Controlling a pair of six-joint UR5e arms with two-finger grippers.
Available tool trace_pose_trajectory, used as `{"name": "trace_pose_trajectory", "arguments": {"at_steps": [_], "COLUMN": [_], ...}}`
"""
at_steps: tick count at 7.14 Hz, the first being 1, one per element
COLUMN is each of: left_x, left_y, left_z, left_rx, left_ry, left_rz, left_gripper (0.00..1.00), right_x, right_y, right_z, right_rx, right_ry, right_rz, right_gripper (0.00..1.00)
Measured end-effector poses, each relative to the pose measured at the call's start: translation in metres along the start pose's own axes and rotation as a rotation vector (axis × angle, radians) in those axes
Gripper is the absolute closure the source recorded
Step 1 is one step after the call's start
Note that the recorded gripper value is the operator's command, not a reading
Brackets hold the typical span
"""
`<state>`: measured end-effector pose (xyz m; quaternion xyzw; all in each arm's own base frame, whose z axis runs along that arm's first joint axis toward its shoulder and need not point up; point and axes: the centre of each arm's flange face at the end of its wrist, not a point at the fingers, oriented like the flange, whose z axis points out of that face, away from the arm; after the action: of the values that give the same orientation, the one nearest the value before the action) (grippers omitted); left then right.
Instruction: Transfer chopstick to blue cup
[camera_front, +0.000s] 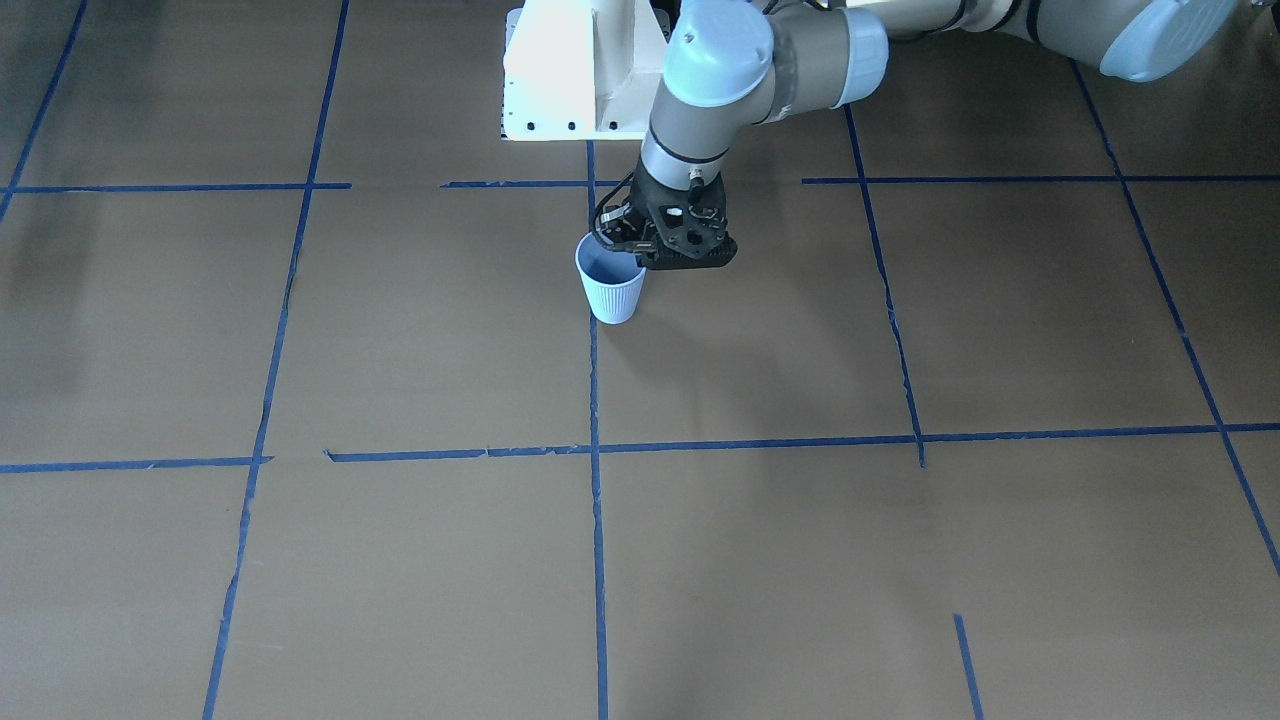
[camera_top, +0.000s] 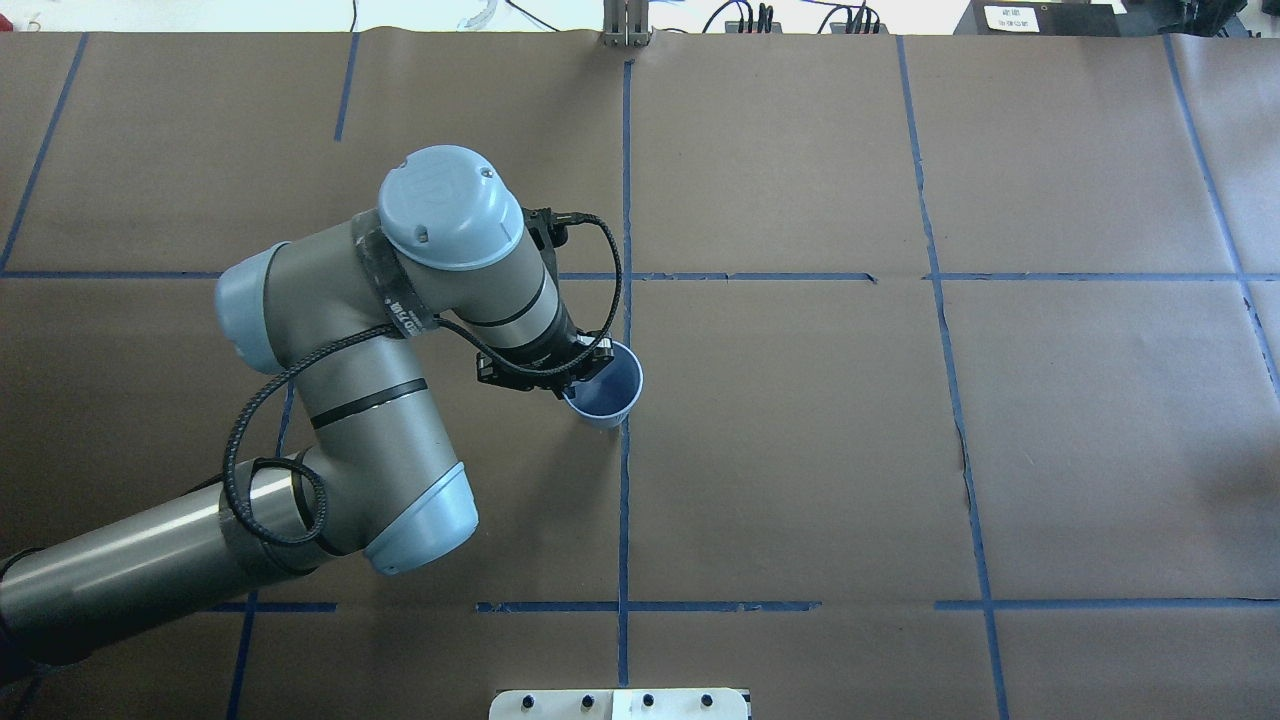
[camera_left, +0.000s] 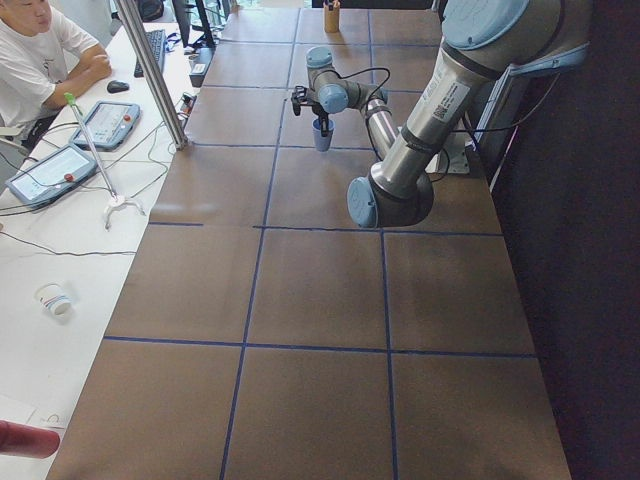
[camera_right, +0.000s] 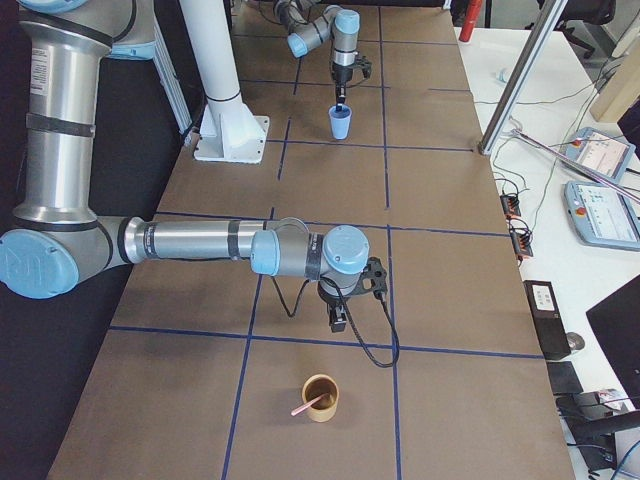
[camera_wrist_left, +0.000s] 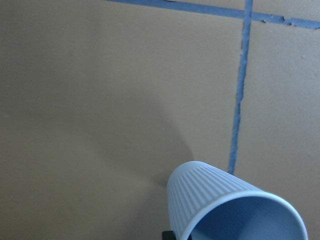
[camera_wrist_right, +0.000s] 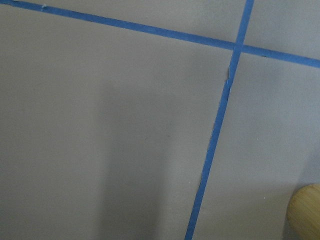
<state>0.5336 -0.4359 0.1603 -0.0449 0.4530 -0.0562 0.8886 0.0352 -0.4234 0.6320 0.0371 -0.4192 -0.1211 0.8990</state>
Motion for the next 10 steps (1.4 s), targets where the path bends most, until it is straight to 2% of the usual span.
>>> {"name": "trace_pose_trajectory", "arguments": {"at_steps": [1, 2, 3, 4, 5, 6, 8, 10], "left_x": [0.008, 0.011, 0.012, 0.012, 0.011, 0.01, 0.003, -0.043], "left_y": [-0.005, -0.008, -0.009, -0.01, -0.011, -0.013, -0.003, 0.007], "left_z": [0.01, 0.016, 0.019, 0.02, 0.02, 0.019, -0.009, -0.049], "left_rx": [0.0, 0.0, 0.0, 0.0, 0.019, 0.057, 0.102, 0.133], "left_ry": [0.006, 0.011, 0.012, 0.012, 0.009, 0.003, 0.034, 0.048], "left_rz": [-0.016, -0.031, -0.038, -0.04, -0.044, -0.055, -0.064, -0.069], "left_gripper": [1.0, 0.93, 0.47, 0.08, 0.0, 0.0, 0.0, 0.0], "right_x": [0.0, -0.002, -0.004, -0.006, -0.006, -0.005, -0.004, 0.004], "right_y": [0.007, 0.009, 0.009, 0.01, 0.012, 0.015, 0.02, 0.022], "right_z": [0.004, 0.008, 0.012, 0.014, 0.015, 0.016, 0.018, 0.017], "right_rx": [0.036, 0.054, 0.058, 0.059, 0.058, 0.057, 0.056, 0.051], "right_ry": [0.014, 0.027, 0.035, 0.037, 0.034, 0.029, 0.023, 0.058], "right_rz": [-0.053, -0.091, -0.111, -0.12, -0.127, -0.128, -0.132, -0.157], "right_gripper": [0.0, 0.0, 0.0, 0.0, 0.0, 0.0, 0.01, 0.01]}}
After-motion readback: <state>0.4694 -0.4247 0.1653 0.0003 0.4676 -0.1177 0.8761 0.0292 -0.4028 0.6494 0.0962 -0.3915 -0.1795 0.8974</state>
